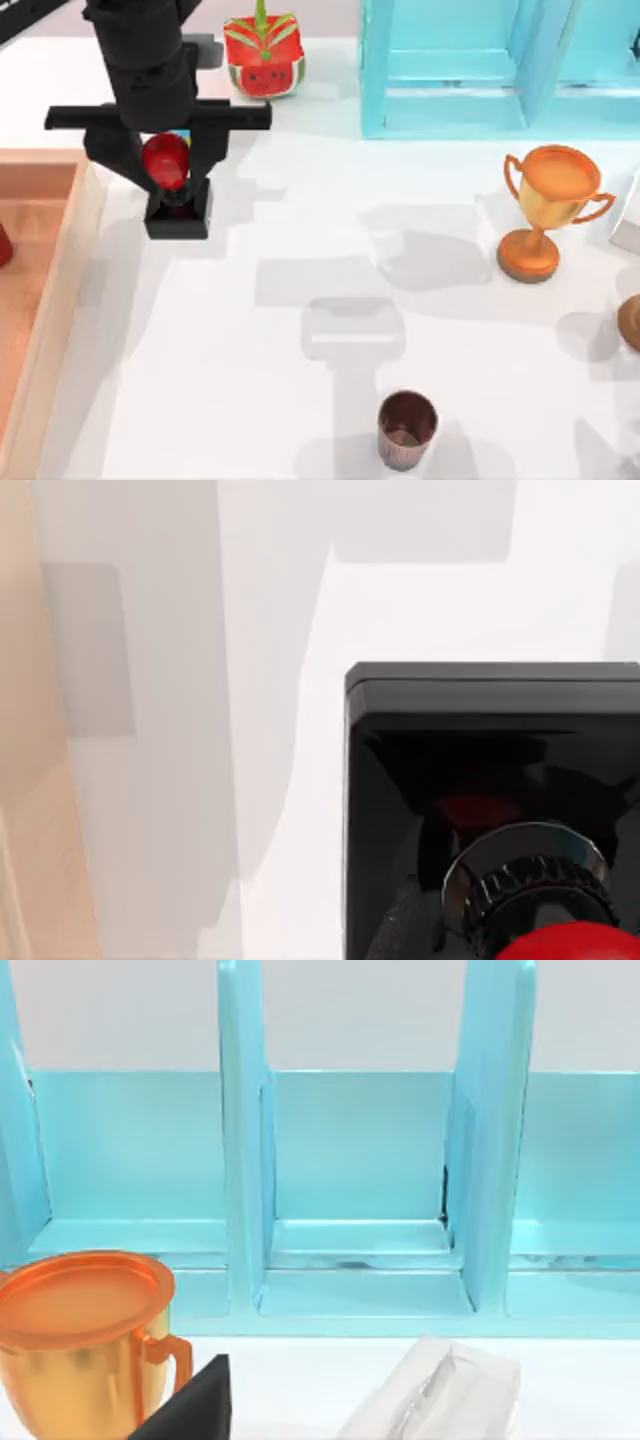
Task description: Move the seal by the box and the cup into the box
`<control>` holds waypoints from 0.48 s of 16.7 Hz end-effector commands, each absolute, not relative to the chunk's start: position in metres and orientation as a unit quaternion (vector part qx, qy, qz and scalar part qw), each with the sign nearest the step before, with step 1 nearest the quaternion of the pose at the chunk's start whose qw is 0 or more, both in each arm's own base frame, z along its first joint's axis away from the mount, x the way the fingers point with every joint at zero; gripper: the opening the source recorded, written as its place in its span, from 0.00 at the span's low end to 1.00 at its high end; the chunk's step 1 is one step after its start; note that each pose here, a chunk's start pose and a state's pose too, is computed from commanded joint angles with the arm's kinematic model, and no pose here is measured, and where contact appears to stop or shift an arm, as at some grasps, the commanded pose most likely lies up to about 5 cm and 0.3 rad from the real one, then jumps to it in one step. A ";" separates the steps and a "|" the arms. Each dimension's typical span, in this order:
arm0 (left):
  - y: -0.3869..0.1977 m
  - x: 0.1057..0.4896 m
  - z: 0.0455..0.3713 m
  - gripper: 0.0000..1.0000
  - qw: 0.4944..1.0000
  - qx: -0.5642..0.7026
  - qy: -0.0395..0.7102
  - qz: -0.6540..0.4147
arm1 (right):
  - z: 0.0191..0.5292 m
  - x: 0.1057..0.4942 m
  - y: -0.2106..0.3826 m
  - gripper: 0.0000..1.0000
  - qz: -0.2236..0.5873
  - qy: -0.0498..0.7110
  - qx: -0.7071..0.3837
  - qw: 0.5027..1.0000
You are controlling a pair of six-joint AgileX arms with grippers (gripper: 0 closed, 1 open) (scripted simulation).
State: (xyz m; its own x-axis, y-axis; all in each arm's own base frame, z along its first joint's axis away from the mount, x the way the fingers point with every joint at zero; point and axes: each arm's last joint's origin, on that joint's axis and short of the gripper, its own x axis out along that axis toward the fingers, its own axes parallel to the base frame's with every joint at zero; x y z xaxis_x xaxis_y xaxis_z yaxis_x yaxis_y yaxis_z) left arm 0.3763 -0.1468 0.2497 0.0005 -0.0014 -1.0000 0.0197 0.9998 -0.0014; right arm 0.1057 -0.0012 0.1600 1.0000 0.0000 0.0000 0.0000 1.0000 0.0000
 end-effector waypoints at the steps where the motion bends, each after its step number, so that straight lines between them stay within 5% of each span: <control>1: -0.147 0.376 0.250 0.00 0.707 0.006 0.707 -0.007 | 0.160 0.106 -0.001 1.00 0.000 0.000 0.000 1.000; 8: -0.144 0.350 0.260 0.00 0.709 0.005 0.705 -0.007 | 0.160 0.106 -0.001 1.00 0.000 0.000 0.000 1.000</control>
